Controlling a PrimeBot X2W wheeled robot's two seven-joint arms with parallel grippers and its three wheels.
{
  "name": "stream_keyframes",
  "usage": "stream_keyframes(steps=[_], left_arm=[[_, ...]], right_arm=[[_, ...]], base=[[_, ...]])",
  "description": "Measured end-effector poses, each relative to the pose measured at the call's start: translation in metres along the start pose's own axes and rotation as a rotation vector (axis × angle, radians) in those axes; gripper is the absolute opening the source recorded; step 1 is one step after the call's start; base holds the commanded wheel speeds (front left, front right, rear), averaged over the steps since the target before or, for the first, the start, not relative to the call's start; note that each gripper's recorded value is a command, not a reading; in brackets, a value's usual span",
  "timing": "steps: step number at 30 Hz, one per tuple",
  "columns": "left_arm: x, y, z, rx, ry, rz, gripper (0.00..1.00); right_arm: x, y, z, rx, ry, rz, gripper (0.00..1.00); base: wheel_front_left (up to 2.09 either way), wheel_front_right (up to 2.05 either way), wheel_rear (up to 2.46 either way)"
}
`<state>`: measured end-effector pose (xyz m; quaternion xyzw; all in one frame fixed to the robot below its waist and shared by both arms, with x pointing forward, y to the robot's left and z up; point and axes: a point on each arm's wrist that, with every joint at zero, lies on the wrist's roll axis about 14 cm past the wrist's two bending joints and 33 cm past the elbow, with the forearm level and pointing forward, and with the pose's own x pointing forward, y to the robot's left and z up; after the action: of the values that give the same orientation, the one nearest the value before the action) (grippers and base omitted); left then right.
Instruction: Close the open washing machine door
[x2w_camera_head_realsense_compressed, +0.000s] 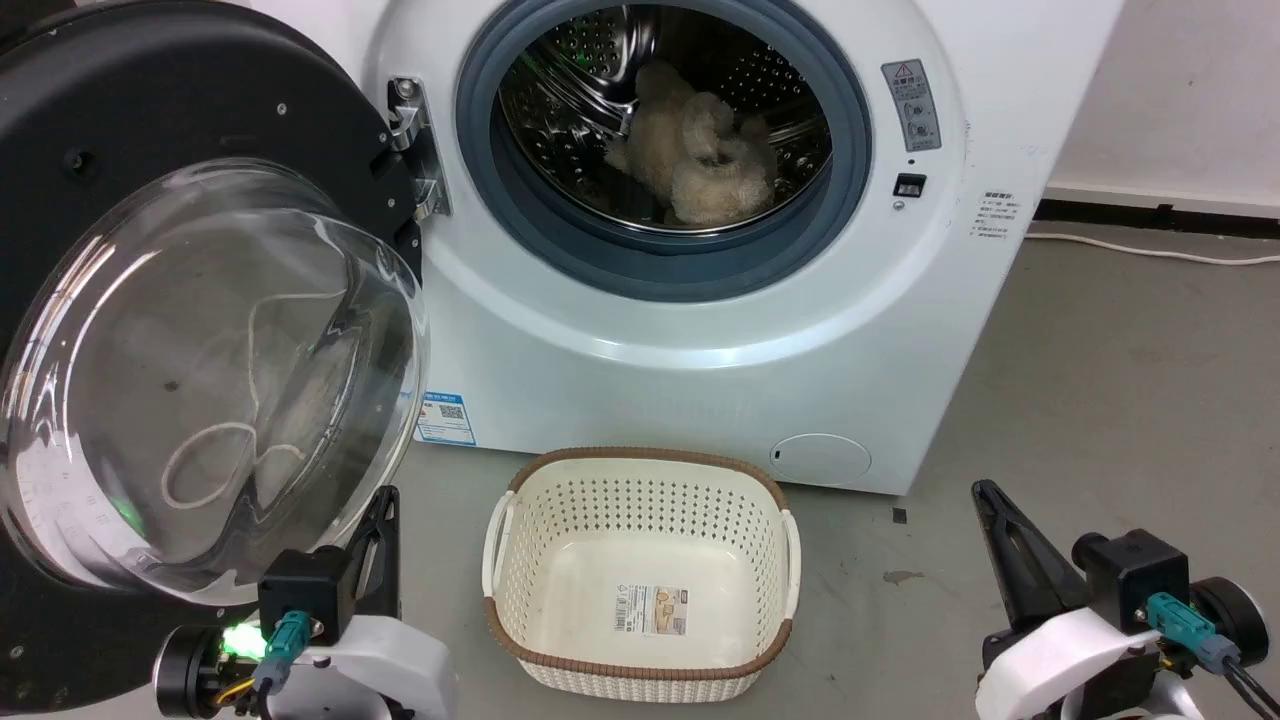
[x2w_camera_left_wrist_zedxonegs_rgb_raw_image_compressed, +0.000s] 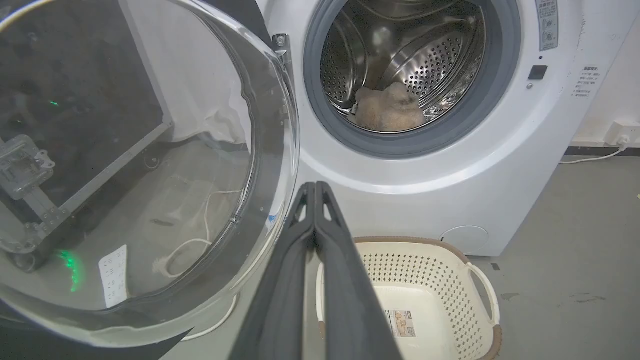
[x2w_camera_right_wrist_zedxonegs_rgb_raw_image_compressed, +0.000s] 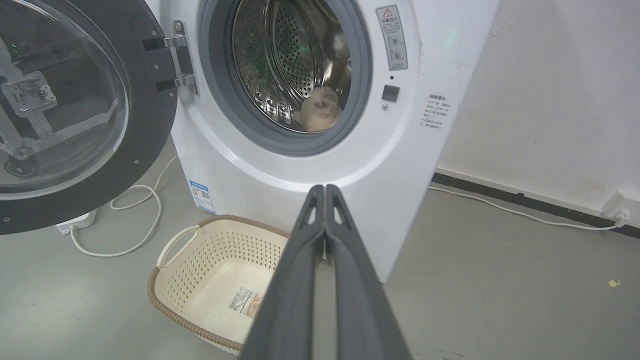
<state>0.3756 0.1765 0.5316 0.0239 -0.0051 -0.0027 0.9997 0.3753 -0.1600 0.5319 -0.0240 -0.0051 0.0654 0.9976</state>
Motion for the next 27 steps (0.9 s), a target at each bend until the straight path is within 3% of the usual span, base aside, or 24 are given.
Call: stream_keyframes(steps=[7,8,27], left_arm=[[0.000,0.000,0.000,0.000,0.000,0.000,0.00],[0.000,0.000,0.000,0.000,0.000,-0.001,1.00],[-0.007,0.007,0.005,0.004,-0.031,0.019,1.00]], right_arm=[[0.000,0.000,0.000,0.000,0.000,0.000,0.00],[0.000,0.000,0.000,0.000,0.000,0.000,1.00],[0.007,0.012,0.003,0.013,-0.026,0.036,1.00]], base=[[0.00,0.00,0.00],[0.00,0.00,0.00],[0.00,0.00,0.00]])
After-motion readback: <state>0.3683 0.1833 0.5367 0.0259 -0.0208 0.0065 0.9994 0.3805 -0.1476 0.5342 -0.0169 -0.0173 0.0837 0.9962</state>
